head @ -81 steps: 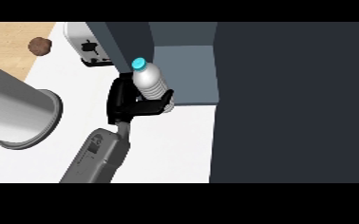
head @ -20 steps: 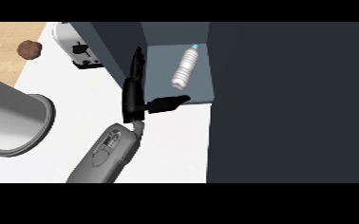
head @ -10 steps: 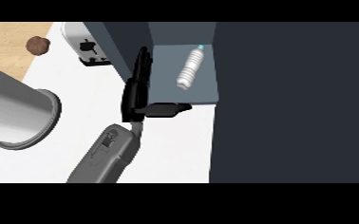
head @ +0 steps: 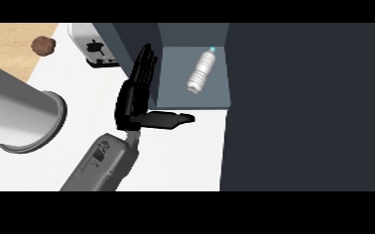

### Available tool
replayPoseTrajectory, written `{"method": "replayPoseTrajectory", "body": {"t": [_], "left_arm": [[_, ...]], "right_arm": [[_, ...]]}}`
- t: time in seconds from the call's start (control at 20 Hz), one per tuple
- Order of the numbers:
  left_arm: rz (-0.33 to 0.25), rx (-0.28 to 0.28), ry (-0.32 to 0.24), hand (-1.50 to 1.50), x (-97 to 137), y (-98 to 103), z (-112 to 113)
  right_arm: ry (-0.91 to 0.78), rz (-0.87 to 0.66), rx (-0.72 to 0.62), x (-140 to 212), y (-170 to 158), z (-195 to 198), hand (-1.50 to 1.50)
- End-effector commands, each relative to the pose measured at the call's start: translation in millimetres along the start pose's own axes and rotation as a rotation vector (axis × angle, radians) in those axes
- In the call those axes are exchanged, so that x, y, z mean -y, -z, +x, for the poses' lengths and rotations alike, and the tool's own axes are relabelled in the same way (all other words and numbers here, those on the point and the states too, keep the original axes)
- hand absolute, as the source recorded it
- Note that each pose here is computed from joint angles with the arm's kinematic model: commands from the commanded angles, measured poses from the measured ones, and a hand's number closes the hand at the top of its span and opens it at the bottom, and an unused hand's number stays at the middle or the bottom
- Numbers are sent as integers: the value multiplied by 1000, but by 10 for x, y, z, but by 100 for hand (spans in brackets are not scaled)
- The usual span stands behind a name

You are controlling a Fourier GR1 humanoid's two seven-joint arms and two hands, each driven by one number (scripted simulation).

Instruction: Pick up the bottled water, place it into the cabinet and close the cabinet

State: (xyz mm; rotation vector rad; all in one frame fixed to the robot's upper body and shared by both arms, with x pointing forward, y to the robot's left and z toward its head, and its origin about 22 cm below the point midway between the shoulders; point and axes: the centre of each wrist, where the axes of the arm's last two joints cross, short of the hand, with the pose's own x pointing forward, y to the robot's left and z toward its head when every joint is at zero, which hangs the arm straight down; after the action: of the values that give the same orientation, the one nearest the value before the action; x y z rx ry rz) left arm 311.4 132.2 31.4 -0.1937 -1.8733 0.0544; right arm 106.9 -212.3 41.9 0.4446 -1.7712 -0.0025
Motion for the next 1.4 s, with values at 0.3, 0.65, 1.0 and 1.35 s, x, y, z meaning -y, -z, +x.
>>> {"method": "replayPoseTrajectory", "body": {"t": [0.3,0.65,1.0,1.35], "left_arm": [[2,88,-100,-150,-85,-369,492],[-64,56,-182,-150,-10,-956,776],[-46,92,-196,-150,-229,-1246,897],[30,131,-131,-150,-573,-1577,1212]], "right_arm": [[-10,22,-18,29,-79,152,-150],[-63,57,-15,-71,-52,96,-150],[-124,269,-149,-176,-100,137,150],[-127,483,-159,-419,-120,414,150]]}}
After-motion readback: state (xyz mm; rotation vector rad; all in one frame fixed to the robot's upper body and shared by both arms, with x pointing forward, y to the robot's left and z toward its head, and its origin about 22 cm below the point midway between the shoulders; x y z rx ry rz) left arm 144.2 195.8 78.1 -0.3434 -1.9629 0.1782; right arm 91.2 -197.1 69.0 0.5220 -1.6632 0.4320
